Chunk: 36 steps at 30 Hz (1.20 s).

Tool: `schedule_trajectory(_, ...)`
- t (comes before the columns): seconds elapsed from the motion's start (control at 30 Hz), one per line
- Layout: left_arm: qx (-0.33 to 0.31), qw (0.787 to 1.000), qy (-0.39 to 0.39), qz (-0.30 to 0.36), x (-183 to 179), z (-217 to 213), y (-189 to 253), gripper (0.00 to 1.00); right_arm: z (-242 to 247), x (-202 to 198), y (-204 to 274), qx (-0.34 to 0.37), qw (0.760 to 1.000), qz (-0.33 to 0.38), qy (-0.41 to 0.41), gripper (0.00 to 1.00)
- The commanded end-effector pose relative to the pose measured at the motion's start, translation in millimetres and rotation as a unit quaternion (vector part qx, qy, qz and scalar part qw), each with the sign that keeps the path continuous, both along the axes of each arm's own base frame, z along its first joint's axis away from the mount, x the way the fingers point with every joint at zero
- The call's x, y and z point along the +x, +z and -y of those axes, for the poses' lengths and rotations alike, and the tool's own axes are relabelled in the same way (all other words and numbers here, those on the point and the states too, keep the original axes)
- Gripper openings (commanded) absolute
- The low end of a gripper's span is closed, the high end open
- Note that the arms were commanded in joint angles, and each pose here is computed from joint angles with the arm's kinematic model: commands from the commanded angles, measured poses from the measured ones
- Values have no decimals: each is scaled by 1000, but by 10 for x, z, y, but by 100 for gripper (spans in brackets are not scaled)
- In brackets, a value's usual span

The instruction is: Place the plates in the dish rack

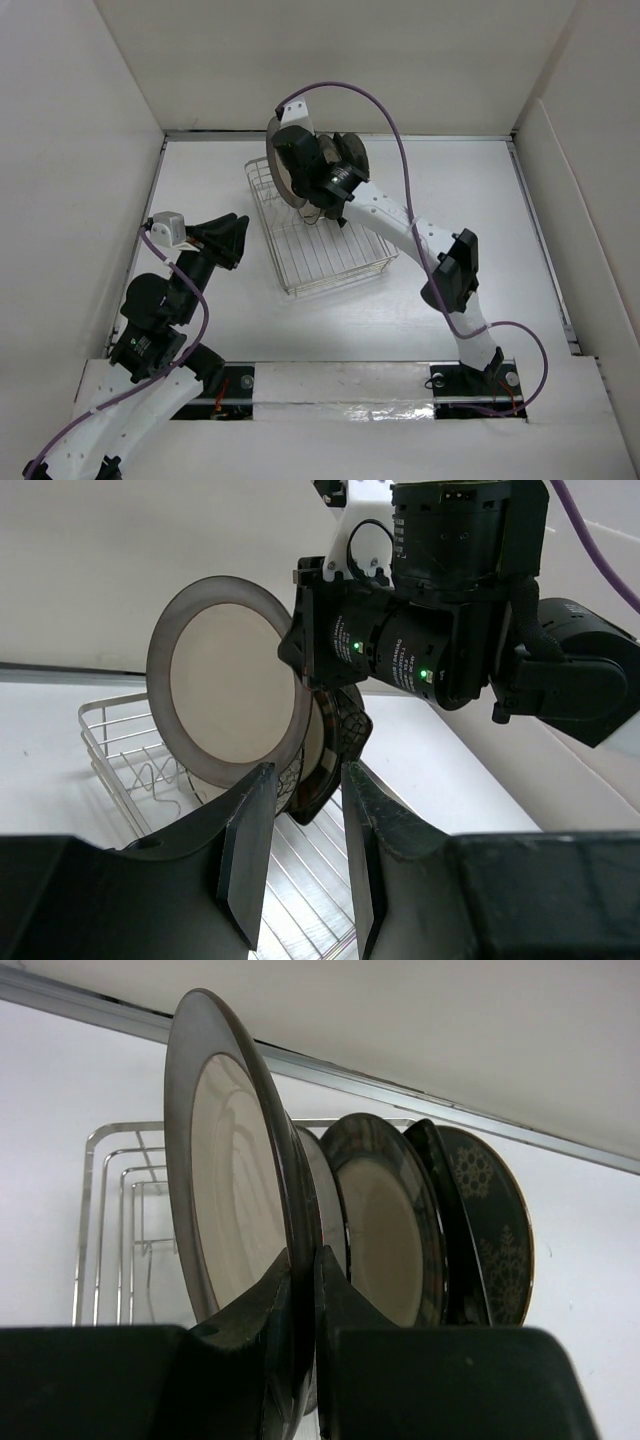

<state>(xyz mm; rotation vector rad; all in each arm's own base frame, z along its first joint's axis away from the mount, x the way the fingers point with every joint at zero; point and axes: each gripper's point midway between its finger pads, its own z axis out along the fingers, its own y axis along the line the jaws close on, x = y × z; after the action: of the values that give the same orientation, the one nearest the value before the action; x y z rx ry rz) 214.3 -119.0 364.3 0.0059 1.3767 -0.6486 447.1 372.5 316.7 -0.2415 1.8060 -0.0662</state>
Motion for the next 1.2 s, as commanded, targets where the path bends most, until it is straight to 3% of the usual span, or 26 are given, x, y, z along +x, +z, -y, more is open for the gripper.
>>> schedule_trajectory(0.0, -7, 1000, -2, 17, -7, 2, 96, 29, -4, -41, 719, 99, 992, 75, -28, 0)
schedule_trajectory(0.27, -6, 1000, -11, 15, -12, 40, 94, 29, -34, -99, 534, 93, 992, 67, -43, 0)
schedule_trajectory(0.57, -6, 1000, -20, 17, -23, 69, 110, 29, 170, -217, 1059, 116, 985, 117, -57, 0)
schedule_trajectory(1.17, 1, 1000, -19, 5, 28, 101, 42, 29, -140, -63, 10, 76, 996, 36, -36, 0)
